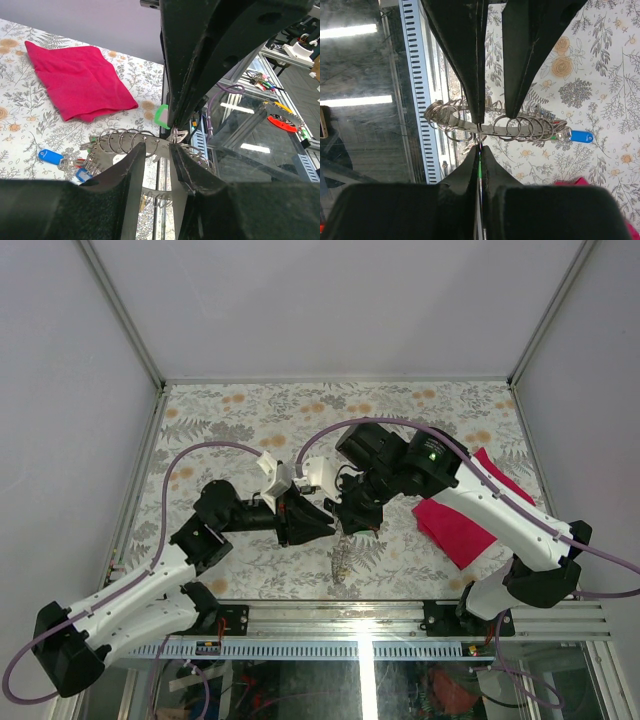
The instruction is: Put the keys on the keyring
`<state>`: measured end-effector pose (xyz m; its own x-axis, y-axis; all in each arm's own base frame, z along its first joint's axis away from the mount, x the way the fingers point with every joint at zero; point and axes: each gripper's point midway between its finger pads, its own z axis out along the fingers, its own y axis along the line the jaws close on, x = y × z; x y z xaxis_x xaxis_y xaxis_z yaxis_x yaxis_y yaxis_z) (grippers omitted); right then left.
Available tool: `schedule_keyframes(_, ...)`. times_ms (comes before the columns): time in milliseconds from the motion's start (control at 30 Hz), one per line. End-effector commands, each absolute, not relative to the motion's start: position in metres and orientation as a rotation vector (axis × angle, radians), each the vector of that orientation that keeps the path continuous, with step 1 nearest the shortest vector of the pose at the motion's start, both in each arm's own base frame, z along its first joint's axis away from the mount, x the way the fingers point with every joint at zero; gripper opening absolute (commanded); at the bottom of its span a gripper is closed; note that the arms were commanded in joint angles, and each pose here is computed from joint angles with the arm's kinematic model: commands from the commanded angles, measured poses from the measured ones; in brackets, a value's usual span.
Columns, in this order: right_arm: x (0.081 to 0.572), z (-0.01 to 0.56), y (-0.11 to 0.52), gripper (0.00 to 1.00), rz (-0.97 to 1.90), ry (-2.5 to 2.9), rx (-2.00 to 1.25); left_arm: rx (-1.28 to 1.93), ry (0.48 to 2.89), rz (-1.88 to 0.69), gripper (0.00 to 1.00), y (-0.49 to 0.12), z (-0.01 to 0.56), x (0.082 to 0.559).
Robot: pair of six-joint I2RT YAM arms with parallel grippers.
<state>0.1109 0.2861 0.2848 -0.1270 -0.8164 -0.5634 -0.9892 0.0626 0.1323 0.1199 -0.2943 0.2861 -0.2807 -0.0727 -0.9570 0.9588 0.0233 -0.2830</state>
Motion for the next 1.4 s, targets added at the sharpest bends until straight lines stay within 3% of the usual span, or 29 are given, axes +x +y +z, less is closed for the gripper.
schedule_keyframes(0, 0.109, 0.299, 0.298, 0.0, 0.758, 1.932, -1.794, 1.032, 1.234, -1.451, 0.28, -0.296, 0.318, 0.11)
schedule_keyframes(1100, 0.11, 0.296, 0.296, 0.0, 0.741, 1.951, -1.777, 1.032, 1.229, -1.436, 0.31, -0.295, 0.322, 0.111)
schedule_keyframes(1367, 0.11, 0.297, 0.298, 0.0, 0.749, 1.948, -1.777, 1.042, 1.23, -1.438, 0.24, -0.297, 0.321, 0.111)
